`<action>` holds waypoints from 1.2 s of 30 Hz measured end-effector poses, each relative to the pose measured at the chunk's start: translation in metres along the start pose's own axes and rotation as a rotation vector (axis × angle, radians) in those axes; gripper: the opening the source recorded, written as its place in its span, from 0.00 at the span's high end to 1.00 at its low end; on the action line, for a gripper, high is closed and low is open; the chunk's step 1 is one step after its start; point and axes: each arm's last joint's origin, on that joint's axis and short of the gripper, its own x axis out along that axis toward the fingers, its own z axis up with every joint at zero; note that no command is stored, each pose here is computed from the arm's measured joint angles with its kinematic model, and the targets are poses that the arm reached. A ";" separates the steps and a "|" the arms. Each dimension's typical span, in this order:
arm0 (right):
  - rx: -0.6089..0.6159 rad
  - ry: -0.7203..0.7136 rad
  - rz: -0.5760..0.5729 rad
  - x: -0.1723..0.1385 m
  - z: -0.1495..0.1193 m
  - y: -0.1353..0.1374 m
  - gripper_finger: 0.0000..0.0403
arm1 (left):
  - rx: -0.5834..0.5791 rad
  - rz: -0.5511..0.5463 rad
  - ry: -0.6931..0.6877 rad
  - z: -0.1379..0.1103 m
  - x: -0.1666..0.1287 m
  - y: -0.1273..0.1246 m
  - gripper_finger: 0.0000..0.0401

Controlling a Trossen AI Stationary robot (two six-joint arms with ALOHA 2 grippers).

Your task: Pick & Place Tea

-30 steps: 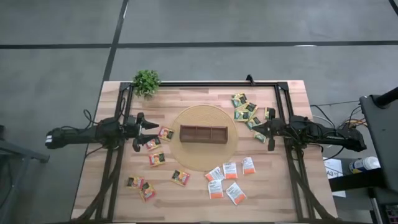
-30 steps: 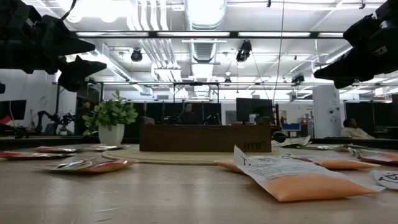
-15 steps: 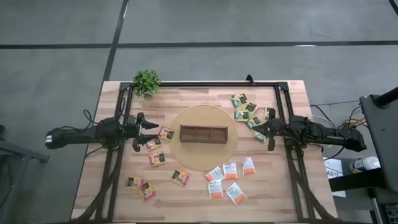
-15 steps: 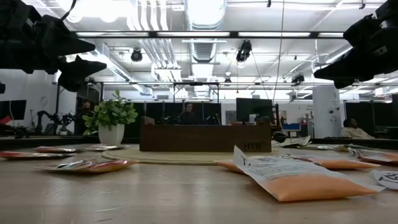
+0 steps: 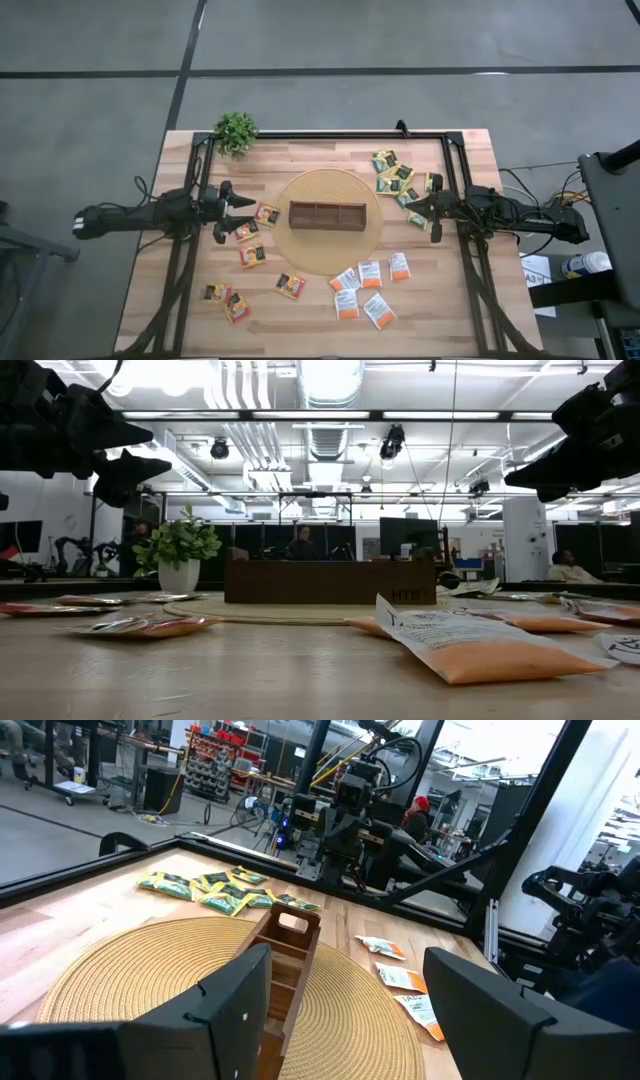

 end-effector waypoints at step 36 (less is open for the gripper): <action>0.013 -0.004 0.000 0.000 0.000 0.000 0.98 | 0.000 0.000 0.000 0.000 0.000 0.000 0.36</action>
